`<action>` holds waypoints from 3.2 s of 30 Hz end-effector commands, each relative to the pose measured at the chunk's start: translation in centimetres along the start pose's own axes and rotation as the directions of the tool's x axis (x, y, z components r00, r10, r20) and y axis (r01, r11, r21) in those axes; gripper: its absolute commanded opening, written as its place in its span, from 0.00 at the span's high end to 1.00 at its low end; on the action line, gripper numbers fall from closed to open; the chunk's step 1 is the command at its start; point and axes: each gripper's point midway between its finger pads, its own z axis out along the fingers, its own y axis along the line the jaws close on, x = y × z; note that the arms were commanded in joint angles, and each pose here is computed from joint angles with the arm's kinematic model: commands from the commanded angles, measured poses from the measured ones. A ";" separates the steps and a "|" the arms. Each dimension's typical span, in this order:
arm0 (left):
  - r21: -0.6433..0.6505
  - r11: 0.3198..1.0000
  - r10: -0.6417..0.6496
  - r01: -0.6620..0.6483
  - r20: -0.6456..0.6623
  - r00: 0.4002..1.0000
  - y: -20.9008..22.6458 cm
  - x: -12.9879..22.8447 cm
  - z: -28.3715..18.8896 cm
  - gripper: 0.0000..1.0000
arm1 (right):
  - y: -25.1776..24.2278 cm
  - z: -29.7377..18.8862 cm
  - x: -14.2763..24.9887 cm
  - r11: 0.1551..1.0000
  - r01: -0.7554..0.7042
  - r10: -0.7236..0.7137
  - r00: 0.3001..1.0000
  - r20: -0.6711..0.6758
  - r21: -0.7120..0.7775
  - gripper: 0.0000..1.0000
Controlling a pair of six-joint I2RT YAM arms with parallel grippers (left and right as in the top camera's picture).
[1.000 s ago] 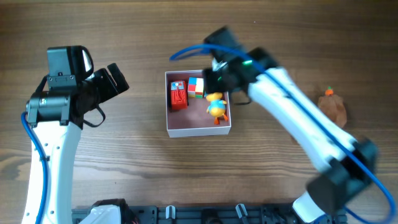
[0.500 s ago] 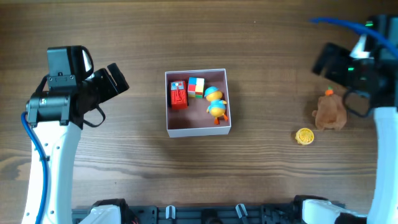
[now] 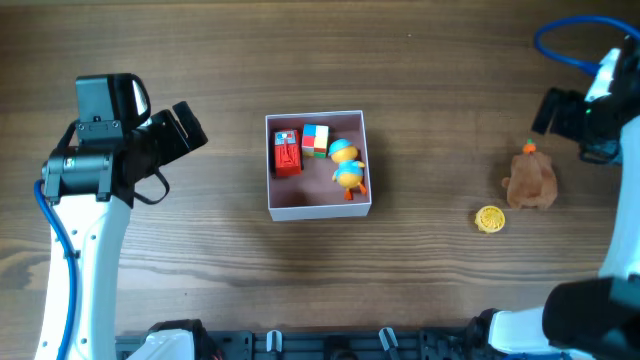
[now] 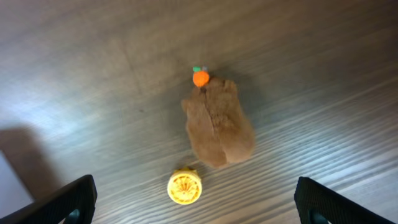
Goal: Pack container
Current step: 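Lift the right gripper out of the box and move it over the brown bear, then lower the right gripper onto the brown plush bear and grasp it, then carry the bear left into the box with the right gripper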
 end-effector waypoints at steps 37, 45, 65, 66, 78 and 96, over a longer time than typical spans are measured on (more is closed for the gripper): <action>-0.003 1.000 0.000 0.000 -0.008 1.000 0.2 0.0 0.2 0.00 | -1.7 17.9 5.9 0.991 -0.103 0.120 0.963 -0.240 0.085 0.96; -0.003 1.000 0.000 0.000 -0.008 1.000 0.2 0.0 0.2 0.00 | 1.2 11.7 1.5 0.997 -0.070 0.066 0.993 -0.103 -0.037 0.96; -0.003 1.000 0.000 0.000 -0.008 1.000 0.2 0.0 0.2 0.00 | 30.5 -8.7 10.1 0.278 0.955 -0.804 0.290 0.519 -0.102 0.96; -0.002 1.000 0.000 0.000 -0.008 1.000 0.2 0.0 0.2 0.00 | 31.3 -8.0 10.8 0.247 0.963 -0.821 0.266 0.505 -0.107 0.96; -0.003 1.000 0.000 0.000 -0.008 1.000 0.2 0.0 0.2 0.00 | 36.7 4.1 18.6 0.049 0.965 -0.955 0.121 0.270 -0.258 0.96; -0.003 1.000 0.000 0.000 -0.008 1.000 0.2 0.0 0.2 0.00 | 36.8 6.2 21.1 0.053 0.943 -0.973 0.123 0.197 -0.328 0.49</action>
